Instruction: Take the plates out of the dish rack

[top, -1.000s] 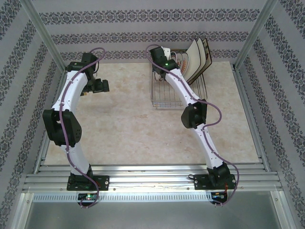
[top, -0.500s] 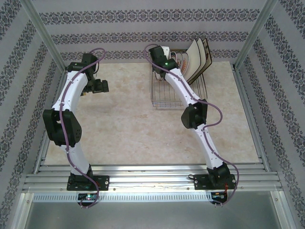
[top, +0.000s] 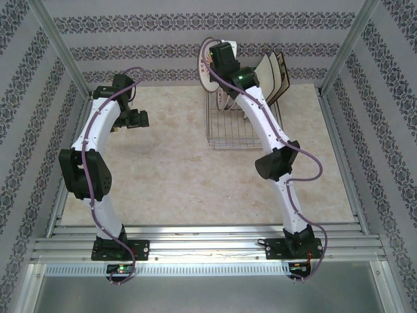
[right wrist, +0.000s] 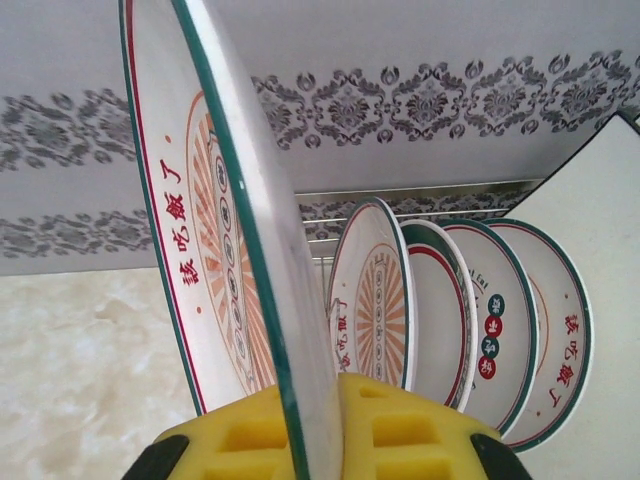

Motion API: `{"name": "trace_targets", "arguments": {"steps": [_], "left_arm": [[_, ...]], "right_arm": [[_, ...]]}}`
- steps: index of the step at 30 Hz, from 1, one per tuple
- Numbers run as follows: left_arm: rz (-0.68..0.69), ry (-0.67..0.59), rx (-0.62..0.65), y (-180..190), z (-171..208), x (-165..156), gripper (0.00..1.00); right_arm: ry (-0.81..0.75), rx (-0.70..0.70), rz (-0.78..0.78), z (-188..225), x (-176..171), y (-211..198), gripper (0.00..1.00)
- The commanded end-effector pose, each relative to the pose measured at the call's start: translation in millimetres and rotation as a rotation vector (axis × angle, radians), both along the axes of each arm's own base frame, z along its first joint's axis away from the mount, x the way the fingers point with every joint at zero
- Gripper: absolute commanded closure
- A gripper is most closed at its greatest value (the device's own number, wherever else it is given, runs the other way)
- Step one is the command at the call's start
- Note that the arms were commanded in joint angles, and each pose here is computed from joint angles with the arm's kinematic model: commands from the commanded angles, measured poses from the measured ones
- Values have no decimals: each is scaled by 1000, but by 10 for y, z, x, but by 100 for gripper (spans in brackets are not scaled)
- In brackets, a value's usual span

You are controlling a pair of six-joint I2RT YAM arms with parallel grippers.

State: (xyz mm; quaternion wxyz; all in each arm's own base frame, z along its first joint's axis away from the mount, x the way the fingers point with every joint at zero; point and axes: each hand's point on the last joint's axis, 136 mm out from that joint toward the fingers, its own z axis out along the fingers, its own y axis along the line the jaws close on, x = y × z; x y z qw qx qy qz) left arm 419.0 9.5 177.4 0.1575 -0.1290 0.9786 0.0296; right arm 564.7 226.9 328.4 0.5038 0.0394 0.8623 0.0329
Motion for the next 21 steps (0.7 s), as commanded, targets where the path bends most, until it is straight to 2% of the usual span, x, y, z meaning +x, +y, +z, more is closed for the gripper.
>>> {"name": "trace_targets", "arguments": {"steps": [1,7,13,16,21], "left_arm": [[-3,-43,17,-1,131,-9,0],[-6,-53,0,-27,135,16,0],[-16,-57,-3,-39,151,20,0],[-26,-63,-14,-62,149,36,0],[-53,-87,-55,-148,173,75,0]], "right_arm": [[-4,18,37,236,-168,-41,100],[130,191,169,68,-317,34,100],[266,406,459,-176,-560,337,100],[272,602,634,-196,-711,504,100],[283,815,769,-307,-915,519,100]]}}
